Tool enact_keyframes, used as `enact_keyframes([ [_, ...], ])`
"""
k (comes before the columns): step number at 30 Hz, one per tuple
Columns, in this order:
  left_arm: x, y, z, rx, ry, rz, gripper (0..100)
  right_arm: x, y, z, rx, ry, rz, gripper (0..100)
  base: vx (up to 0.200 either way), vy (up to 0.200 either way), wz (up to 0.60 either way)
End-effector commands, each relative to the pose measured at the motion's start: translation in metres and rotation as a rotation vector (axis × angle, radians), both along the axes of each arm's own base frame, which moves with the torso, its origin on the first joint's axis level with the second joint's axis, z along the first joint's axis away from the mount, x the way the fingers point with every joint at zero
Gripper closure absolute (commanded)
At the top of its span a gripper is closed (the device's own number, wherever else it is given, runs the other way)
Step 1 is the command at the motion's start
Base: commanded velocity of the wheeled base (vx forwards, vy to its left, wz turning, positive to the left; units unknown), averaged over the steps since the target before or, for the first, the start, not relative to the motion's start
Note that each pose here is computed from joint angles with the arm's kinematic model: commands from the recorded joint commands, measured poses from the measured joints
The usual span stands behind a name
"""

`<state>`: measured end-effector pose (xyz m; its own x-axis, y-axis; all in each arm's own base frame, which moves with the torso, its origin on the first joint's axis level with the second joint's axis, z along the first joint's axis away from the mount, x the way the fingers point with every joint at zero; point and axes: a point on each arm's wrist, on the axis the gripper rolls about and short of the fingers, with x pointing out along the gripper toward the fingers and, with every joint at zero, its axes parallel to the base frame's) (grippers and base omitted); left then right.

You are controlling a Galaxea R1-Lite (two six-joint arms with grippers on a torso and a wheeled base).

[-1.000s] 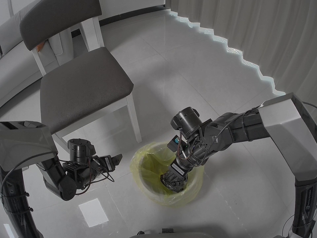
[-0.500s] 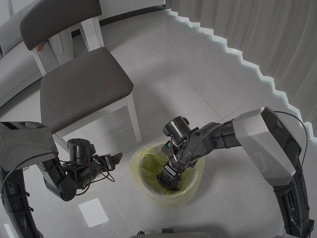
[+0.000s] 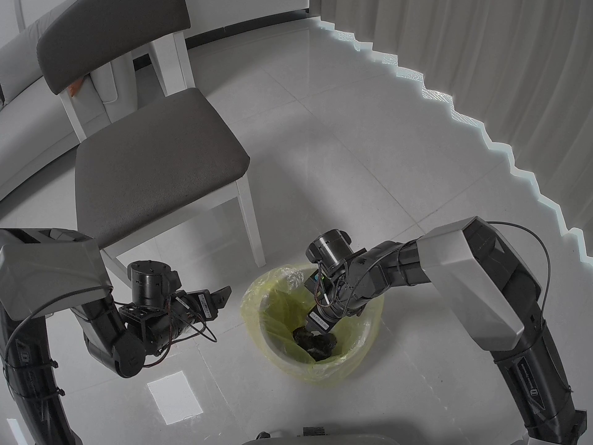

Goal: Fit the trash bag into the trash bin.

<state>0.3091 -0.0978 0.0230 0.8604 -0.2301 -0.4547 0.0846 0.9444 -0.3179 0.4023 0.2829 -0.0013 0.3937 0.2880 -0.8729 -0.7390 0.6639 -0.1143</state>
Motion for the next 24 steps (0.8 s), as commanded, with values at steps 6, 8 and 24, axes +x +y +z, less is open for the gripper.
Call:
enact_keyframes([
  [6, -0.002, -0.002, -0.003, 0.001, 0.006, -0.006, 0, -0.001, -0.002, 0.015, 0.031, -0.003, -0.047, 0, 0.0, 0.0, 0.0],
  [8, -0.002, -0.004, -0.007, 0.004, 0.016, -0.014, 0, -0.004, -0.004, 0.029, 0.043, -0.02, -0.049, 0, 0.0, 0.0, 0.0],
  [24, 0.042, -0.026, -0.07, 0.041, 0.076, -0.039, 0, -0.056, -0.107, 0.181, 0.158, -0.221, -0.189, 0, 0.0, 0.0, 0.0],
])
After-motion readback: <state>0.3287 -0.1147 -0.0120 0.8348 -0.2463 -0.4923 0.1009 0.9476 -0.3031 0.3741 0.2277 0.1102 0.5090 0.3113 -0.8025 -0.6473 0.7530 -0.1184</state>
